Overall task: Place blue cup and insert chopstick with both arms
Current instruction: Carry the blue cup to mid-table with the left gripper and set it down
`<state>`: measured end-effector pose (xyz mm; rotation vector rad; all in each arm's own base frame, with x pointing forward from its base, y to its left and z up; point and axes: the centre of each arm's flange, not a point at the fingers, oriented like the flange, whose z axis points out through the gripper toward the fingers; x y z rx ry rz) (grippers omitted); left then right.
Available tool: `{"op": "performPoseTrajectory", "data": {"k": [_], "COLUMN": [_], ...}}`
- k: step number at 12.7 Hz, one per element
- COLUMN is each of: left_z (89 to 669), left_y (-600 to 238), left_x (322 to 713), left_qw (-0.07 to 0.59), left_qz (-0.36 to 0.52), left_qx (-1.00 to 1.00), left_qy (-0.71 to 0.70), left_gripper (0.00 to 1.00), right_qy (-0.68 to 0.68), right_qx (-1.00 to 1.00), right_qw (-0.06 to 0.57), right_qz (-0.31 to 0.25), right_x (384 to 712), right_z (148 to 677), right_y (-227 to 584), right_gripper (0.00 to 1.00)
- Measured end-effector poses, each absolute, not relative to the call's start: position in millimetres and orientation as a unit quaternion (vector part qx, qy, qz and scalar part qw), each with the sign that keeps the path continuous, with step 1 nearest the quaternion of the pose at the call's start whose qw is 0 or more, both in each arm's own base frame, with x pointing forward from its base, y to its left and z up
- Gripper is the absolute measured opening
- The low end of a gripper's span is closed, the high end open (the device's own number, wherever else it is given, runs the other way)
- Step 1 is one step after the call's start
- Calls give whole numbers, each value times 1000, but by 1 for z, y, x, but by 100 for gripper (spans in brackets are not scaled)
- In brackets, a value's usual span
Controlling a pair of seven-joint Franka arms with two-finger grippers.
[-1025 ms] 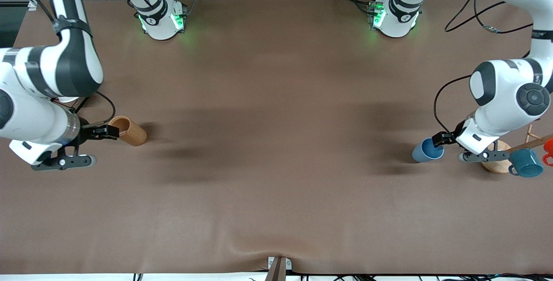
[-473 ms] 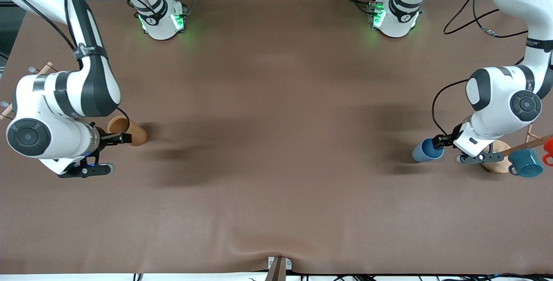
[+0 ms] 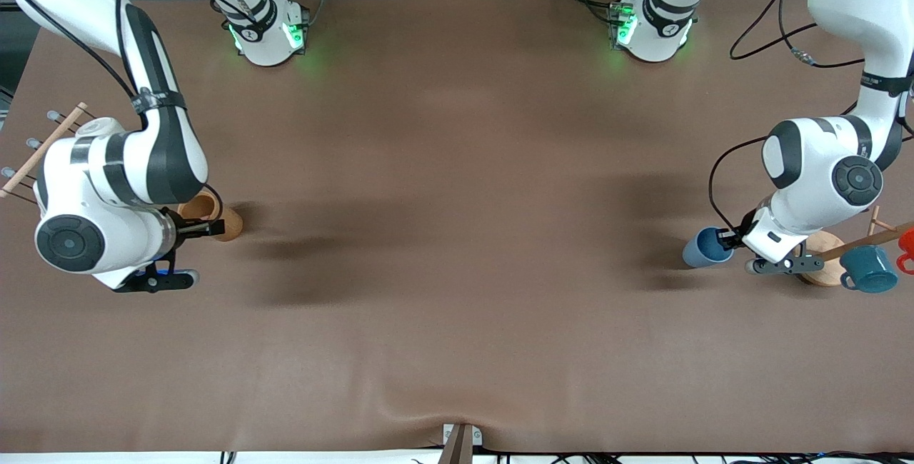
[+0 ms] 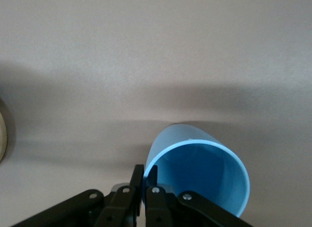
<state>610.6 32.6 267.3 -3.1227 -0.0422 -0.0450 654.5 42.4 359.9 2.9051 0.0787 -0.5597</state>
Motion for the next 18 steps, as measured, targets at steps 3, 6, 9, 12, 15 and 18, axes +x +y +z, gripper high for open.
{"op": "performPoseTrajectory", "data": {"k": [3, 6, 9, 12, 15, 18], "left_z": [279, 310, 335, 341, 336, 315], "left_y": [-8, -97, -200, -276, -341, -413], "left_x": [619, 628, 618, 601, 582, 547], "left_qw": [-3, -20, -27, -37, -46, -50], "left_qz": [-26, -29, -36, -40, -36, -20], "left_qx": [-999, -998, -996, -996, -997, -998], "left_qy": [18, 59, 70, 65, 53, 35], "left_gripper": [5, 5, 5, 5, 5, 5], "right_qy": [26, 25, 24, 24, 22, 21], "right_qx": [974, 973, 970, 970, 970, 970], "right_qw": [92, 93, 94, 94, 94, 94], "right_qz": [-205, -211, -221, -222, -222, -222], "right_x": [653, 651, 649, 649, 650, 650], "right_z": [349, 346, 342, 341, 341, 341], "right_y": [42, 41, 41, 40, 39, 38], "right_gripper": [100, 100, 87, 63, 61, 57]}}
